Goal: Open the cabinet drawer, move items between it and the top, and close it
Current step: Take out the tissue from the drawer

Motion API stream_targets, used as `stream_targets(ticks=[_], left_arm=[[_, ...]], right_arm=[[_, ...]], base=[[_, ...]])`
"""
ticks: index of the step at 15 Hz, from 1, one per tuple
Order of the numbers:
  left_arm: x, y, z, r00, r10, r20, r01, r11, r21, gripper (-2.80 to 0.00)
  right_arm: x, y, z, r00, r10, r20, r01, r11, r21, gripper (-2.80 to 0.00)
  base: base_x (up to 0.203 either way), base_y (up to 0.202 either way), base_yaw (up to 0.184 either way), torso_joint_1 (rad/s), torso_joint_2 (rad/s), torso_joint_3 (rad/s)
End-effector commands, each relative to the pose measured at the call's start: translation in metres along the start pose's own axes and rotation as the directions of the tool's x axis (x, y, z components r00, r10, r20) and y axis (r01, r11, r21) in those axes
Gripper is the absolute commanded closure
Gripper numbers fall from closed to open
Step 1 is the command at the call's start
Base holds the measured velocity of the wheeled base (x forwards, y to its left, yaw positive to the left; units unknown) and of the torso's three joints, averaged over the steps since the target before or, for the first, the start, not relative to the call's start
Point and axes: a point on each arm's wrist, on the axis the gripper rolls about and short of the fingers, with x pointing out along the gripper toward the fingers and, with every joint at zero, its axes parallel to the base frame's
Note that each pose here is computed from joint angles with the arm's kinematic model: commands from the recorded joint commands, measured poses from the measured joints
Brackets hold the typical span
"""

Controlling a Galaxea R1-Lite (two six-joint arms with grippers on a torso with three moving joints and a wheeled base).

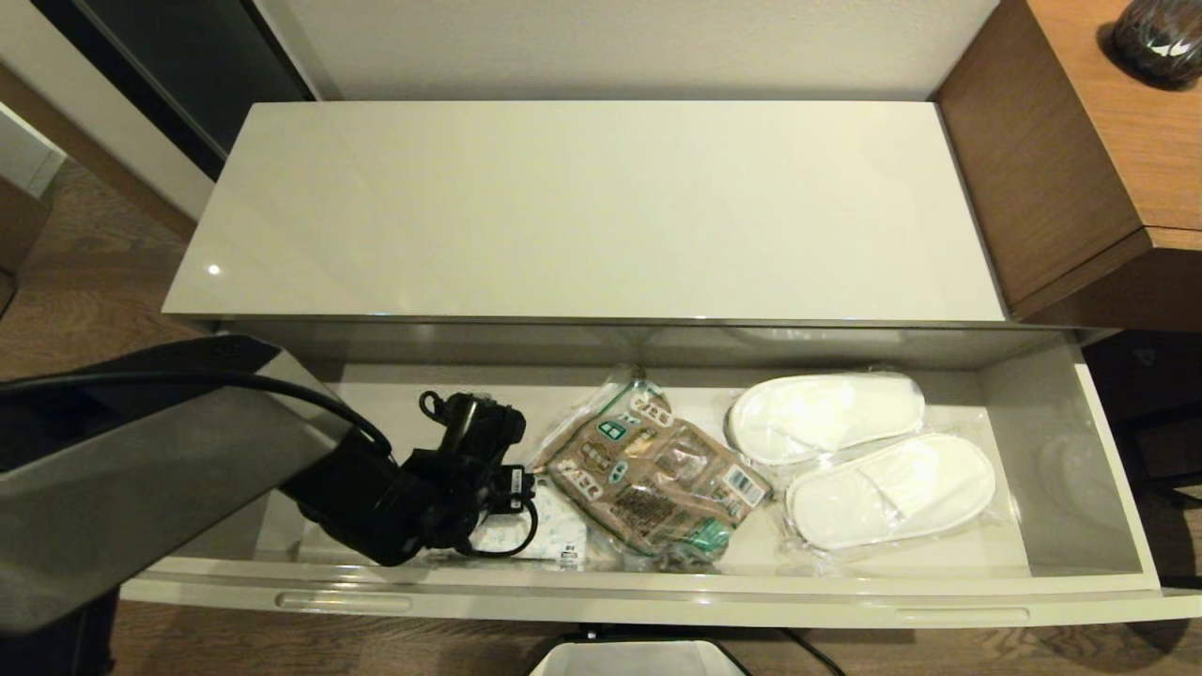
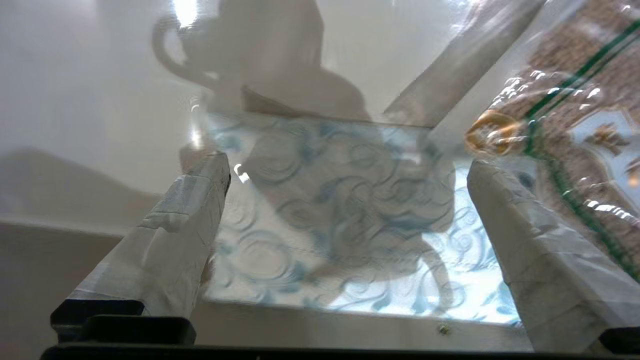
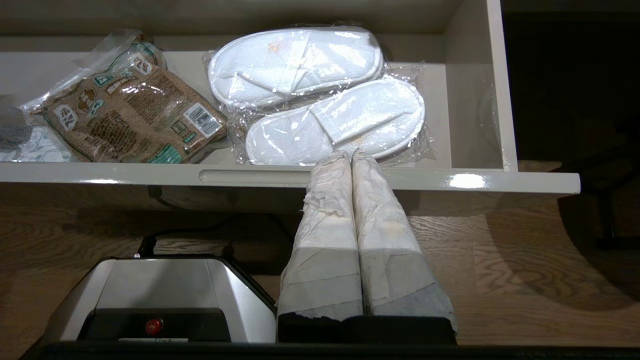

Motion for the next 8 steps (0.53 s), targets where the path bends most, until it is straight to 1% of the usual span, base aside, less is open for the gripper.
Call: stream_targets(ticks=[1, 3, 5, 7, 8], left_arm=[[0.009, -0.007, -0.002, 1.000, -0.008, 0.003, 0.008, 1.000, 0.003, -2.80], [0.011, -0.010, 0.002, 0.999, -0.039, 0.008, 0.039, 0.999, 0.000, -2.80], [0.011, -0.011, 0.001, 0.995, -0.096, -0.010, 0.095, 0.995, -0.006, -2.80], [0.013, -0.011, -0.002, 0.994, -0.105, -0.020, 0.105, 0.994, -0.010, -2.80], [0.018, -0.012, -0.008, 0.994, -0.105, -0.026, 0.105, 0.994, -0.011, -2.80]], right_arm=[[0.000, 0.000, 0.000, 1.000, 0.000, -0.003, 0.000, 1.000, 0.000, 0.00], [0.000, 0.000, 0.000, 1.000, 0.000, -0.003, 0.000, 1.000, 0.000, 0.00], [0.000, 0.000, 0.000, 1.000, 0.000, -0.003, 0.000, 1.000, 0.000, 0.00], [0.000, 0.000, 0.000, 1.000, 0.000, -0.003, 0.000, 1.000, 0.000, 0.00], [0.000, 0.000, 0.000, 1.000, 0.000, -0.003, 0.000, 1.000, 0.000, 0.00]], base=[[0.000, 0.000, 0.000, 0.000, 0.00, 0.000], [0.000, 0.000, 0.000, 0.000, 0.00, 0.000], [0.000, 0.000, 0.000, 0.000, 0.00, 0.000], [0.000, 0.000, 0.000, 0.000, 0.00, 0.000], [0.000, 0.000, 0.000, 0.000, 0.00, 0.000]])
